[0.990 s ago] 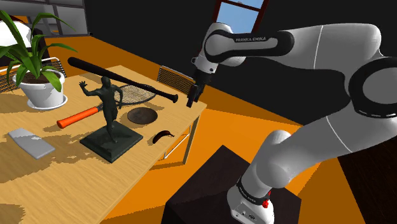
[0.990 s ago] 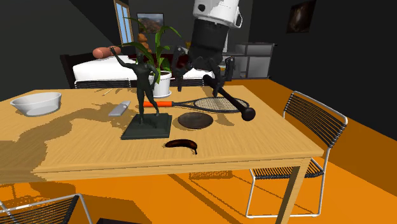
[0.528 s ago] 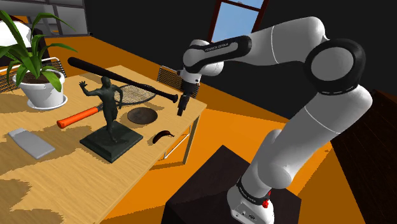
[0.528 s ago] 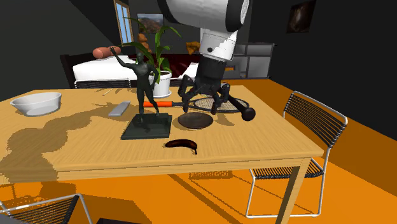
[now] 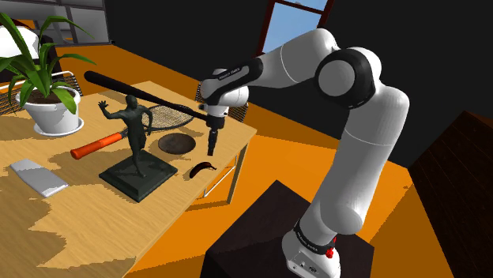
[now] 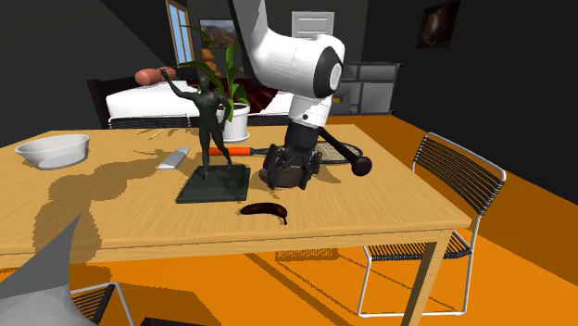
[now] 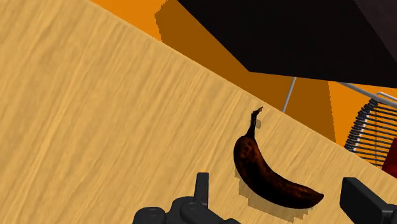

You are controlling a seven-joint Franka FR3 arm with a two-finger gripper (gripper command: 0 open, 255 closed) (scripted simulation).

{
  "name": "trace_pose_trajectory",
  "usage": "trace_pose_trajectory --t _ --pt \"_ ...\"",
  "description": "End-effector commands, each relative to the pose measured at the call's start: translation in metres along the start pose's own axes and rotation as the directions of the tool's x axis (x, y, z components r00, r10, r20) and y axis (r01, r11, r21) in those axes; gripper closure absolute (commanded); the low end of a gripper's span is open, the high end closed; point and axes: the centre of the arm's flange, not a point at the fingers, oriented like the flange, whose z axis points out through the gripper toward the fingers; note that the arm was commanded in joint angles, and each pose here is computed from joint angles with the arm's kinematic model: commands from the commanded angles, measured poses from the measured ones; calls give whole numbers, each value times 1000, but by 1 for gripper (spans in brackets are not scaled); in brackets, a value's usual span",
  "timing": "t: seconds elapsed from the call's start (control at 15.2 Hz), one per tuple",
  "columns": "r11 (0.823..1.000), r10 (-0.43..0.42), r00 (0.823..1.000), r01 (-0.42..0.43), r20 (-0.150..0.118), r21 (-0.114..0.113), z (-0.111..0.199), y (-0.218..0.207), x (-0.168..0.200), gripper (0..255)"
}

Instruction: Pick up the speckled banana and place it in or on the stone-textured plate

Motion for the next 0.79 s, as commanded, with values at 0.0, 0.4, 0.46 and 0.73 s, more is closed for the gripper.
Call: trace_pose_trajectory --t 0.0,0.4,0.46,0.73 --pt "999 -33 999 33 12 11 14 5 8 0" --pt "999 -33 999 33 12 11 45 5 8 0" --pt "999 -33 999 33 12 11 54 5 8 0" --pt "999 -33 999 33 12 11 54 5 8 0"
